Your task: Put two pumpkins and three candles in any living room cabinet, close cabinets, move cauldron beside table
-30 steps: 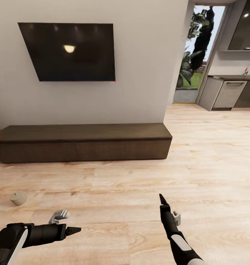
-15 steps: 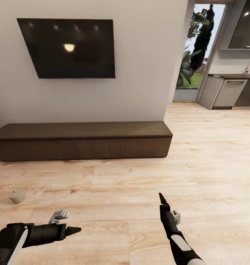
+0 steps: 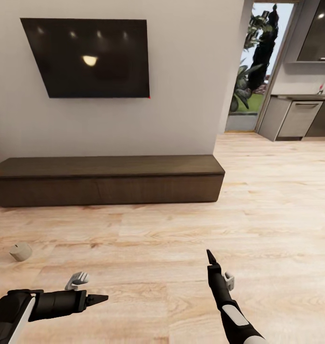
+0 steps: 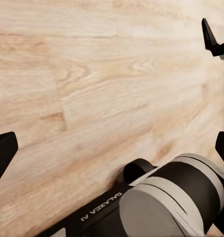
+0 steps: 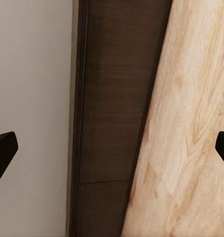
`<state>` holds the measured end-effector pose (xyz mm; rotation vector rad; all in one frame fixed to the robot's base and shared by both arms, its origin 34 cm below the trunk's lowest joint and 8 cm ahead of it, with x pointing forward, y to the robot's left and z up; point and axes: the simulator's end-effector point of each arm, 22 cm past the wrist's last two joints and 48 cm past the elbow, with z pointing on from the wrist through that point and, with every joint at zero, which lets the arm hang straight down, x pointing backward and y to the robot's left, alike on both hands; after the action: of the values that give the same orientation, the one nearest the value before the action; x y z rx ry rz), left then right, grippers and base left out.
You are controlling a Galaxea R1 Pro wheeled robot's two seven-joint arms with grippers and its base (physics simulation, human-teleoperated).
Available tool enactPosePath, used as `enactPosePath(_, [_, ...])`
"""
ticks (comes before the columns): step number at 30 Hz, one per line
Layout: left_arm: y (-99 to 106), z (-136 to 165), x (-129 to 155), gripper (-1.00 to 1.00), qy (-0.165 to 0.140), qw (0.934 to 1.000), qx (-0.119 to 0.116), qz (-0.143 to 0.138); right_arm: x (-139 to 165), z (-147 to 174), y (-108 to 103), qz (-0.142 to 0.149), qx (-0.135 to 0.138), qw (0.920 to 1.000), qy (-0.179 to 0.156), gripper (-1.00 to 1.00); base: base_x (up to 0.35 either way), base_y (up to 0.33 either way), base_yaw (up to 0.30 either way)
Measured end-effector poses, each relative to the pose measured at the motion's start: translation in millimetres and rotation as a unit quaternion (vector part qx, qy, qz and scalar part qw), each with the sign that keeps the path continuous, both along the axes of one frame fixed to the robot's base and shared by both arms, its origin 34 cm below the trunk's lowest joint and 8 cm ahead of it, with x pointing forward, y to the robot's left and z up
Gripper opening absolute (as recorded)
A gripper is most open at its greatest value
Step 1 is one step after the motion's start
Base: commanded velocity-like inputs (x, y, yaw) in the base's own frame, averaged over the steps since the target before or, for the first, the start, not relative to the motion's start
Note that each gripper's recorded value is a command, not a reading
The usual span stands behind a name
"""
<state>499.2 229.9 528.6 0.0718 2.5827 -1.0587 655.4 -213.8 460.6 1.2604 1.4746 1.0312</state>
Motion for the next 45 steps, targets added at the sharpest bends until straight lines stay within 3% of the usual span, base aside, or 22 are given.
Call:
enactPosePath(9, [-1,-18,-5,1.0,-0.001,1.0,-0.005,-0.002,-5,-19,1,0.001,0.001,1.0,-0.002,1.0,0.0,0.0,0.0])
enactPosePath(19, [-2,-40,-10,1.0,-0.001,1.0,-0.007,-0.002,-14,-26,12,0.021,0.029,0.9983,-0.046,1.0,0.0,0.0,0.0])
enactPosePath(31, [-4,-66,-16,1.0,-0.002,1.0,-0.009,-0.002,-21,-51,12,0.022,0.033,0.998,-0.049,1.0,0.0,0.0,0.0])
enactPosePath(45, [-1,-67,-16,1.0,-0.002,1.0,-0.006,-0.001,-21,-51,14,0.021,0.033,0.998,-0.049,1.0,0.139,0.0,0.0])
